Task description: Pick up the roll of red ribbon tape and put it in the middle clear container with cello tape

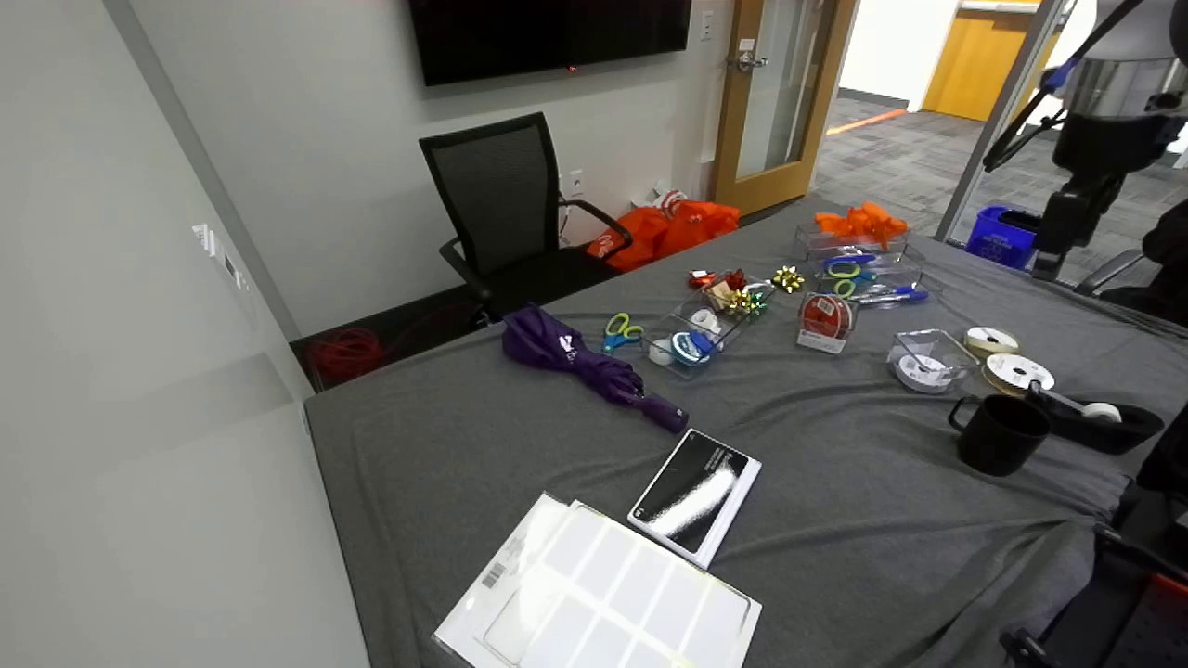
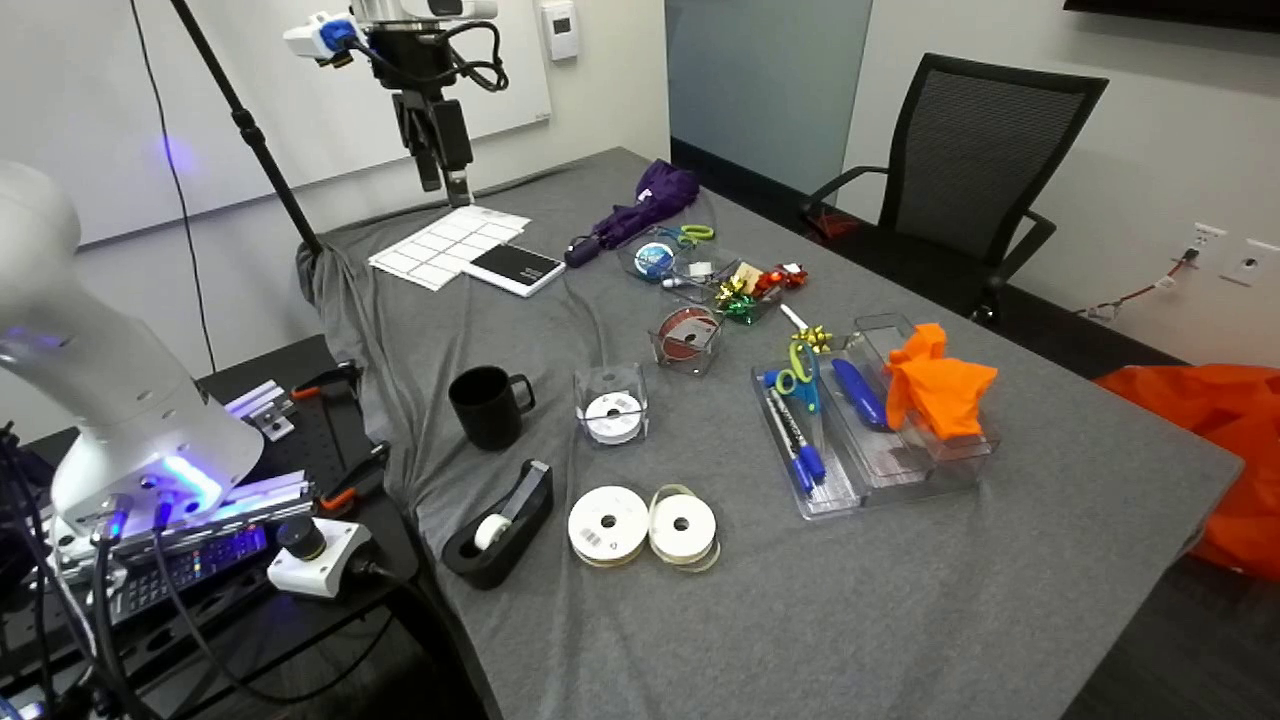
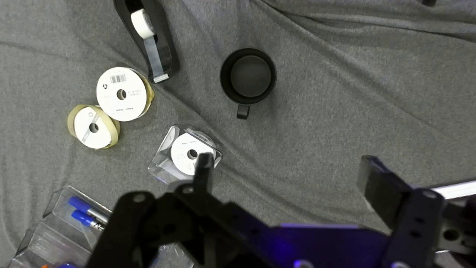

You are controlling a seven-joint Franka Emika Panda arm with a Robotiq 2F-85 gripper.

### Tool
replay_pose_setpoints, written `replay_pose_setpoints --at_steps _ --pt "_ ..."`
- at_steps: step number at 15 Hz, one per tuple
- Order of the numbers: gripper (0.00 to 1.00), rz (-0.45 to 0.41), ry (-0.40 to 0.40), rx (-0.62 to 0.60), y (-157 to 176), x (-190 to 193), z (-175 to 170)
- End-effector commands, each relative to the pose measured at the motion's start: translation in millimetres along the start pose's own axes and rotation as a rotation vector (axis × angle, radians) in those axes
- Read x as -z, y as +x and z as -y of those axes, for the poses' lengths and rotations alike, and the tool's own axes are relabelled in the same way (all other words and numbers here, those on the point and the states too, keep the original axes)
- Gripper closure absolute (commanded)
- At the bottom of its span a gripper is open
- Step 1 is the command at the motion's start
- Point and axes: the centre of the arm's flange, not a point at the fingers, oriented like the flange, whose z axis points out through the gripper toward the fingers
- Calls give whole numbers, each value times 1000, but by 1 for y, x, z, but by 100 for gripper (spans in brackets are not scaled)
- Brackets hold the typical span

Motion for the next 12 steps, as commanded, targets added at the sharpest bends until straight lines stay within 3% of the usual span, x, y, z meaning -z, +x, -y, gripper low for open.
replay_pose_setpoints --at_steps 1,7,12 --pt "0 -47 64 -64 5 6 2" --pt "0 -166 208 -247 49 25 -29" --pt "0 -307 261 -330 101 29 -64"
